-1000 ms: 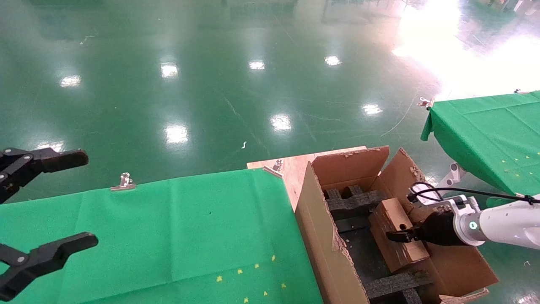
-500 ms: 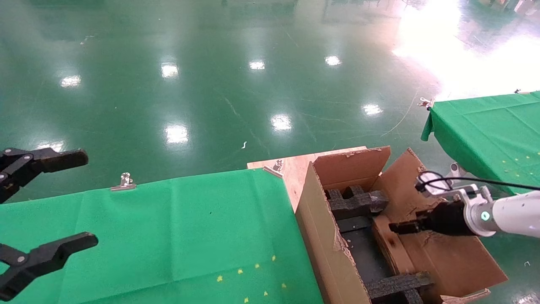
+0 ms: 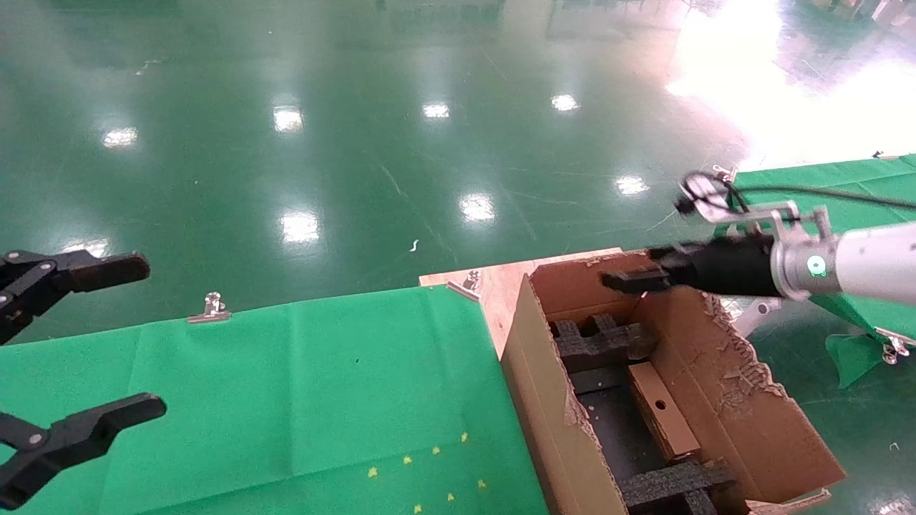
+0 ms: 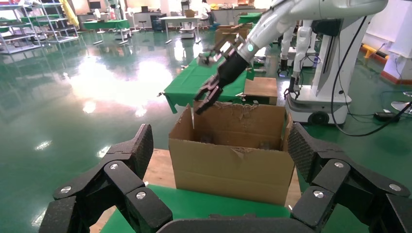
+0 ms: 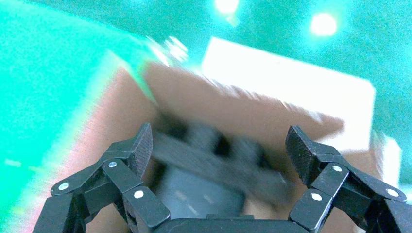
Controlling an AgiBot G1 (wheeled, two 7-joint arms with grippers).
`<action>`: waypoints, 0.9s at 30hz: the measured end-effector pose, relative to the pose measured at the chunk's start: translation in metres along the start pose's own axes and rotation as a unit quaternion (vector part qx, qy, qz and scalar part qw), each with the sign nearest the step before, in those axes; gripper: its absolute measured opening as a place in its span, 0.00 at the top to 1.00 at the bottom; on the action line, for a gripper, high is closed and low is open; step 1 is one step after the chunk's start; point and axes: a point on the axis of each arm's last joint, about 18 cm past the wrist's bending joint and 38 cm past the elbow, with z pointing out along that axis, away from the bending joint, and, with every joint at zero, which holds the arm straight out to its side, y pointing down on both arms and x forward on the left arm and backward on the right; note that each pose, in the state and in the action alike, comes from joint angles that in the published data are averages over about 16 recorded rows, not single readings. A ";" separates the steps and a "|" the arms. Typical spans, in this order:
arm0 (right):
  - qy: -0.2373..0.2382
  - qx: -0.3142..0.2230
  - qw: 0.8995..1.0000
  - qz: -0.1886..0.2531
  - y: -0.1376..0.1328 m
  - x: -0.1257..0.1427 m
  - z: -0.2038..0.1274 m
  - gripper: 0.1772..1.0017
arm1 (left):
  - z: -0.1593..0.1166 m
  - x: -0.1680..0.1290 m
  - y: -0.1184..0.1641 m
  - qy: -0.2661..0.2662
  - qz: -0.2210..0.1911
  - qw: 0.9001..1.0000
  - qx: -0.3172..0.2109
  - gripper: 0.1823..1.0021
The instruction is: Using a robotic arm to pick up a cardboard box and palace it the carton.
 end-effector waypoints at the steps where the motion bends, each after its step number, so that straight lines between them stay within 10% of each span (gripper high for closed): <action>1: -0.013 0.009 1.000 -0.002 -0.007 -0.006 -0.002 0.02 | 0.000 0.000 0.000 0.000 0.000 1.000 0.000 0.00; 12: -0.141 0.068 0.988 -0.009 -0.048 -0.063 -0.022 0.00 | 0.000 0.000 0.000 0.000 0.000 1.000 0.000 0.00; 27: -0.186 0.083 0.979 -0.021 -0.052 -0.086 -0.022 0.00 | 0.000 0.000 0.000 0.000 0.000 1.000 0.000 0.00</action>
